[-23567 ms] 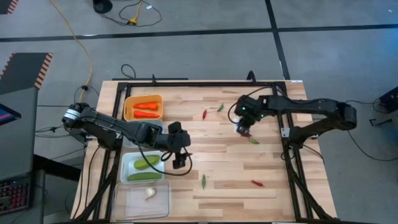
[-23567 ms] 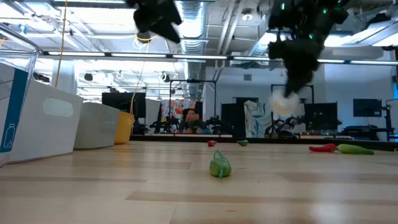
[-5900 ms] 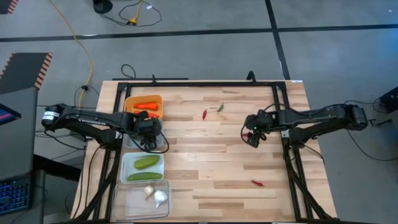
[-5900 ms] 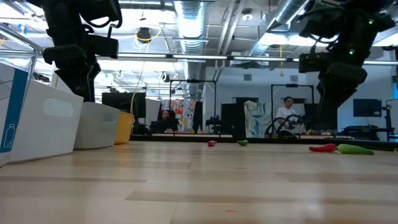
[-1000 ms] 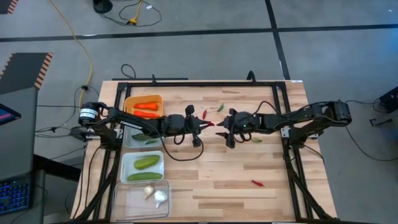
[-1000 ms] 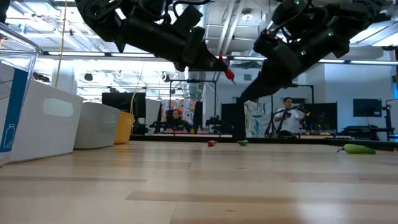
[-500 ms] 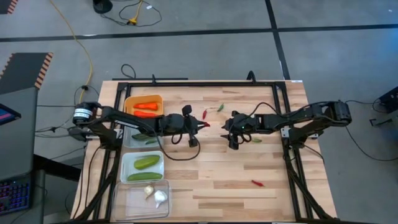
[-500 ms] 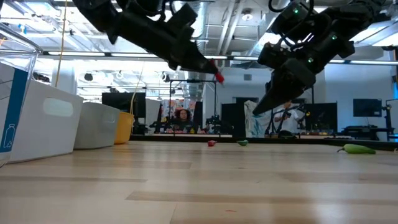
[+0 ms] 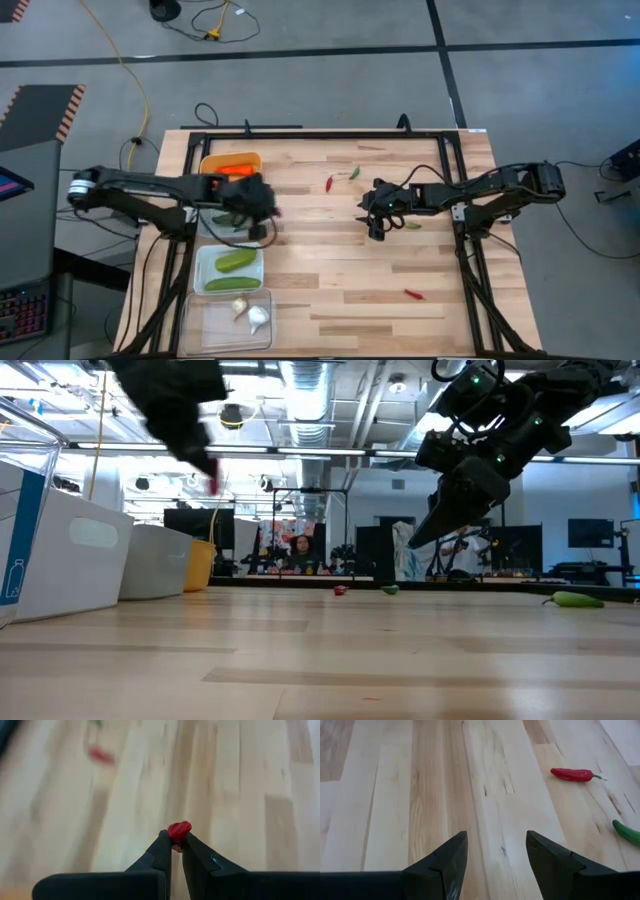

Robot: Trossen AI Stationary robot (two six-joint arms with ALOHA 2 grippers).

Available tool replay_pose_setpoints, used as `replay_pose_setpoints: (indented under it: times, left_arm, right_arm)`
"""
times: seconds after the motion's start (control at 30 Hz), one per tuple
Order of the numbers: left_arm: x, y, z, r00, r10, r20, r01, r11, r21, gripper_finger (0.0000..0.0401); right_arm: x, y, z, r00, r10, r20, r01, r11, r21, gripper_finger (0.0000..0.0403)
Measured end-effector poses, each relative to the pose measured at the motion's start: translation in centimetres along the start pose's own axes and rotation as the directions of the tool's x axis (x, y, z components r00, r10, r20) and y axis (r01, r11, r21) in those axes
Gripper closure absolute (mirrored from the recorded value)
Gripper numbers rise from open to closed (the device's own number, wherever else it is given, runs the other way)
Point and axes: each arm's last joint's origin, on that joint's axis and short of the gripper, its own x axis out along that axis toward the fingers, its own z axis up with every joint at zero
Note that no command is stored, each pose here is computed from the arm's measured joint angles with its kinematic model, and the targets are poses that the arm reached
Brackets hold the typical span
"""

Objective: Sort produce into baskets
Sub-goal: Put the middle right red chili pepper into the gray bin, then put the middle right green chili pepper into the gray bin

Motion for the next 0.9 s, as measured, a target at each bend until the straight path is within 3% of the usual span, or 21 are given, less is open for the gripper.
replay_pose_setpoints:
  times: [0.17,0.33,0.63,0.9]
  left_arm:
    - [-2.9,0.5,-2.5,0.988,0.007,-0.155,-0.031,0.988,-0.15,0.0383]
    - [-4.4,0.8,-4.1,0.967,0.022,-0.255,-0.078,0.974,-0.212,0.0382]
    - [-3.8,1.0,-4.6,0.933,0.093,-0.348,-0.173,0.963,-0.208,0.0324]
    - [-2.1,0.9,-4.5,0.901,0.13,-0.414,-0.202,0.97,-0.137,0.0256]
  right_arm:
    - [0.0,0.0,0.1,1.0,0.0,0.011,0.0,1.0,0.001,0.0173]
    - [0.0,0.0,0.1,1.0,0.0,0.01,0.0,1.0,0.001,0.0173]
    - [-1.0,-0.1,0.9,0.981,-0.007,-0.196,0.009,1.0,0.008,0.0173]
    - [-2.3,-0.2,0.4,0.908,-0.019,-0.418,0.074,0.99,0.117,0.0173]
